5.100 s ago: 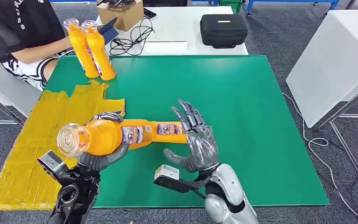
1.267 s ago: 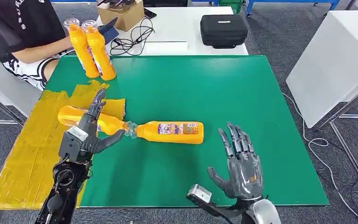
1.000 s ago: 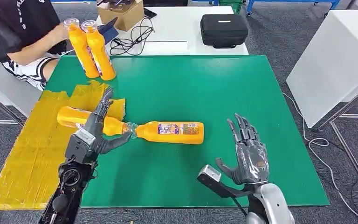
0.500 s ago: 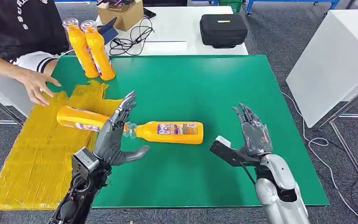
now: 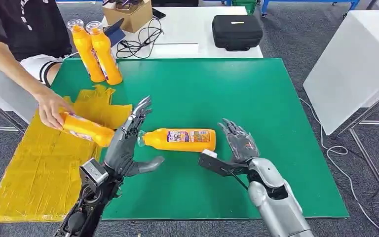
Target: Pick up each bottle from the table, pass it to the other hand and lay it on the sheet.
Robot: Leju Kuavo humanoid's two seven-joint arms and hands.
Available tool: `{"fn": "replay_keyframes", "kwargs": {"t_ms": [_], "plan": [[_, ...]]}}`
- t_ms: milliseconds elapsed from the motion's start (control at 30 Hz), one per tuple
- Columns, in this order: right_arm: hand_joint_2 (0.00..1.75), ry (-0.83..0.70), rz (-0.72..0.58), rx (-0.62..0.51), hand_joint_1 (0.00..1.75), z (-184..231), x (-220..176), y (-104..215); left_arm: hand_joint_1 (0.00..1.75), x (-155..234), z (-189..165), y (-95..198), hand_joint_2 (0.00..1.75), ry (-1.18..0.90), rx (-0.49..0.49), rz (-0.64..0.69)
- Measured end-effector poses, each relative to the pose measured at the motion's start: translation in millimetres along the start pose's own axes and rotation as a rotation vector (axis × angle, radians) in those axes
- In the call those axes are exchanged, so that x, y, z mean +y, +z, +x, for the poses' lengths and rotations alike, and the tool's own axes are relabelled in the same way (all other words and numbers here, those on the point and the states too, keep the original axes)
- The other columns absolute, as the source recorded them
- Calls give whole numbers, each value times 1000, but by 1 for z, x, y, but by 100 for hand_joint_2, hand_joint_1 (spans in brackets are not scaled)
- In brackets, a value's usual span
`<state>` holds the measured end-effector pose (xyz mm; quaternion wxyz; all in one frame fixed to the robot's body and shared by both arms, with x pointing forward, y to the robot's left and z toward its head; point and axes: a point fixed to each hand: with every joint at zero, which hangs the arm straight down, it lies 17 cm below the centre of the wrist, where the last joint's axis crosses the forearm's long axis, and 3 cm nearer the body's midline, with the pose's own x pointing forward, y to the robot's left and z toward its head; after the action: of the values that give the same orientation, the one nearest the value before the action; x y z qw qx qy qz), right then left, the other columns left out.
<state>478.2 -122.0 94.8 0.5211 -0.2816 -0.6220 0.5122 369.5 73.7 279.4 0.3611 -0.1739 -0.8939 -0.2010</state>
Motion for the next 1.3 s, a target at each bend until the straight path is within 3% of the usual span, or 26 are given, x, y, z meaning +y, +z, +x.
{"fn": "replay_keyframes", "kwargs": {"t_ms": [367, 567, 900, 1300], "plan": [[175, 243, -29, -112, 0, 89, 13, -4, 0, 0, -3, -6, 175, 23, 3, 14], [175, 257, -93, -132, 0, 109, -14, -23, 0, 3, -6, -14, 175, 35, 3, 15], [175, 271, -112, -127, 0, 114, -24, -47, 0, 10, -8, -12, 175, 41, 12, 42], [175, 264, -83, -21, 0, 85, -36, -88, 0, 24, -16, 4, 175, 34, 50, 89]]}}
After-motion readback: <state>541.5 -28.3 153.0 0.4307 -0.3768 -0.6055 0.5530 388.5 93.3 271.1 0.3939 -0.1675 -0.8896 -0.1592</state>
